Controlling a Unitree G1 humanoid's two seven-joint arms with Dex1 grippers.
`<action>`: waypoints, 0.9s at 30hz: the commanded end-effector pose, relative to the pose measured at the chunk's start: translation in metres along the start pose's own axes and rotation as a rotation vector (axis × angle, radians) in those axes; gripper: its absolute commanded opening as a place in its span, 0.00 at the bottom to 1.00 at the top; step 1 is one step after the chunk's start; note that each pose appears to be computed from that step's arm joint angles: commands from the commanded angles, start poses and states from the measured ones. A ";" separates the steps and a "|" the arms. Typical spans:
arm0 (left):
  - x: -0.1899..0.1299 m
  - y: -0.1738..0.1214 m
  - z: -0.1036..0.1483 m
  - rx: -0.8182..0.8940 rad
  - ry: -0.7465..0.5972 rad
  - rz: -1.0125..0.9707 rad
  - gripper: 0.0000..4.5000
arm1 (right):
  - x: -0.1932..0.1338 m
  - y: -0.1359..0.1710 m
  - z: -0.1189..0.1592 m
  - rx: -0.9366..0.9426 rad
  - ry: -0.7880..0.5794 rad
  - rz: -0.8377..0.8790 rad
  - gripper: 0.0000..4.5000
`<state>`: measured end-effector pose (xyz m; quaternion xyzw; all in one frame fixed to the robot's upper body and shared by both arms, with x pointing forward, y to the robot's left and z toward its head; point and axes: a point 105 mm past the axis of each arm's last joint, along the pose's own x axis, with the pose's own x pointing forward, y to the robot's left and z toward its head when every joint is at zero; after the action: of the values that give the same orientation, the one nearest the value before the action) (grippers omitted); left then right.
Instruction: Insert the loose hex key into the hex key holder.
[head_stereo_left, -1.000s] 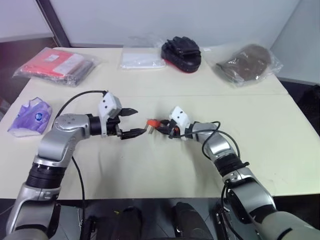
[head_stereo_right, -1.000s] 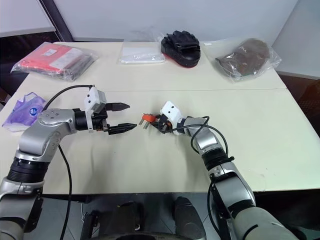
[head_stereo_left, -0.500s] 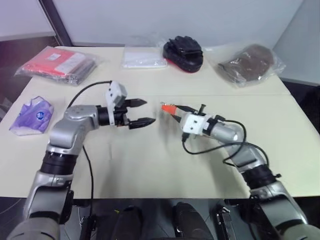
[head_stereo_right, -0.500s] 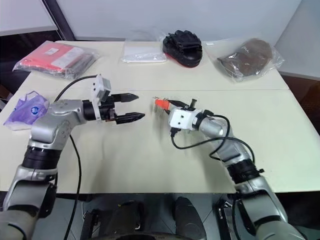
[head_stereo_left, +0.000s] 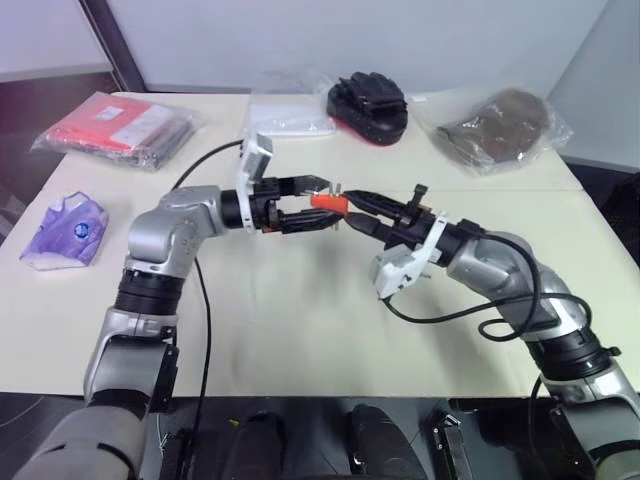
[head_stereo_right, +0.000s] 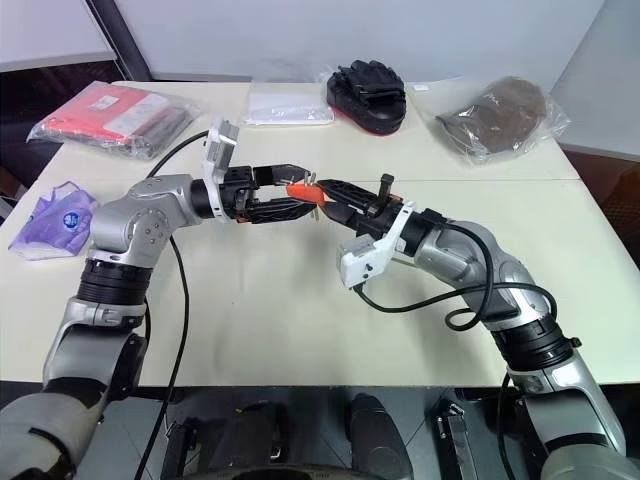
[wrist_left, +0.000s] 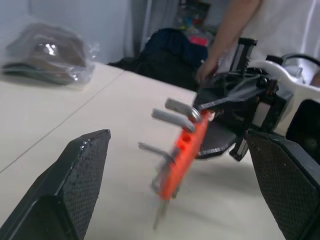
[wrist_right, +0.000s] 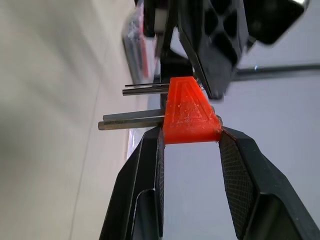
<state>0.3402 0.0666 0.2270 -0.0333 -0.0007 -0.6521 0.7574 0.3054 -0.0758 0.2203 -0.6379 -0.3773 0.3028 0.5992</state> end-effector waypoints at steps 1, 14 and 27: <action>-0.002 -0.005 0.017 0.026 -0.052 -0.027 1.00 | -0.001 -0.022 0.005 -0.053 -0.029 -0.067 0.22; -0.008 -0.009 0.012 0.009 -0.050 -0.035 0.58 | -0.002 -0.029 0.004 -0.055 -0.041 -0.077 0.22; -0.001 -0.009 0.012 0.015 -0.056 -0.048 0.00 | -0.003 -0.035 0.008 -0.074 -0.056 -0.075 0.22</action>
<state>0.3312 0.0680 0.2297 -0.0504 -0.0116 -0.6691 0.7414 0.3043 -0.0777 0.2347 -0.6405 -0.3906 0.3009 0.5889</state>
